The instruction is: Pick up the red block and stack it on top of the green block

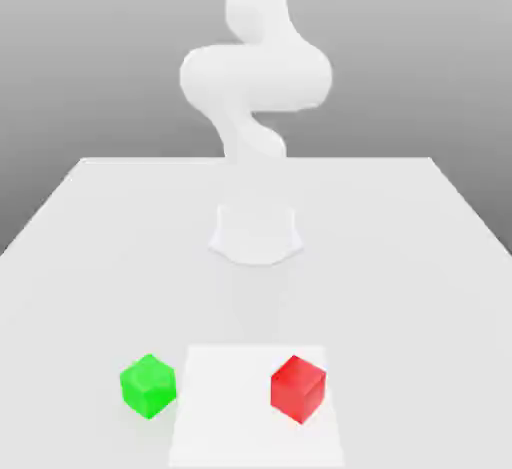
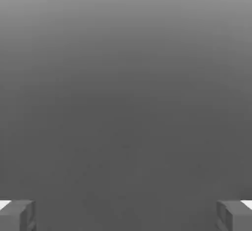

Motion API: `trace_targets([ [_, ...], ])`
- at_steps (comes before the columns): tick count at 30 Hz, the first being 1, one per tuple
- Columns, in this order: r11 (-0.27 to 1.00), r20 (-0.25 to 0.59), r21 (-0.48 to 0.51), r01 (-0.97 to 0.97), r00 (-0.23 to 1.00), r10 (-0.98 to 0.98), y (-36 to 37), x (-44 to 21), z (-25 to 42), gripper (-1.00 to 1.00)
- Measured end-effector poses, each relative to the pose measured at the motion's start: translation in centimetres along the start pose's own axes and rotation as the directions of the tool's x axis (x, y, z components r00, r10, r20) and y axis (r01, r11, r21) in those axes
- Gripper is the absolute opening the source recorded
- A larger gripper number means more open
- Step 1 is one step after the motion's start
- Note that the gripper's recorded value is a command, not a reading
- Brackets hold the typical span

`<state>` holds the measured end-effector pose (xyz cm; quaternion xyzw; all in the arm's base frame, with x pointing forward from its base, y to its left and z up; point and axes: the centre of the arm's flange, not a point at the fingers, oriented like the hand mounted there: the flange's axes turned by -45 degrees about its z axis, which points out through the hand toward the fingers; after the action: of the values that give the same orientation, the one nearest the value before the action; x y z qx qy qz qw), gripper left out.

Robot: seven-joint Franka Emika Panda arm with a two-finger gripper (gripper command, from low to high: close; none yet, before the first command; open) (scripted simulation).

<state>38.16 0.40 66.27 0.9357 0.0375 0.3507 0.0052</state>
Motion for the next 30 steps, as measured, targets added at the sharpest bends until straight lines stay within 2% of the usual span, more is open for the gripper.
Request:
trace_targets([
  [6,0.973,0.19,0.086,0.212,0.956,-0.225,-1.7,-4.0,13.8,0.0],
  [13,0.877,0.349,0.25,0.409,0.807,-0.476,-4.1,-12.8,26.5,0.0],
  [21,0.696,0.425,0.48,0.534,0.553,-0.717,-6.4,-26.3,35.8,0.0],
  [26,0.681,0.427,0.498,0.537,0.532,-0.731,-6.5,-30.5,39.9,0.0],
  [27,0.681,0.427,0.499,0.537,0.531,-0.732,-6.6,-31.2,40.6,-1.0],
  [30,0.681,0.428,0.499,0.536,0.531,-0.731,-6.6,-31.2,40.6,-1.0],
])
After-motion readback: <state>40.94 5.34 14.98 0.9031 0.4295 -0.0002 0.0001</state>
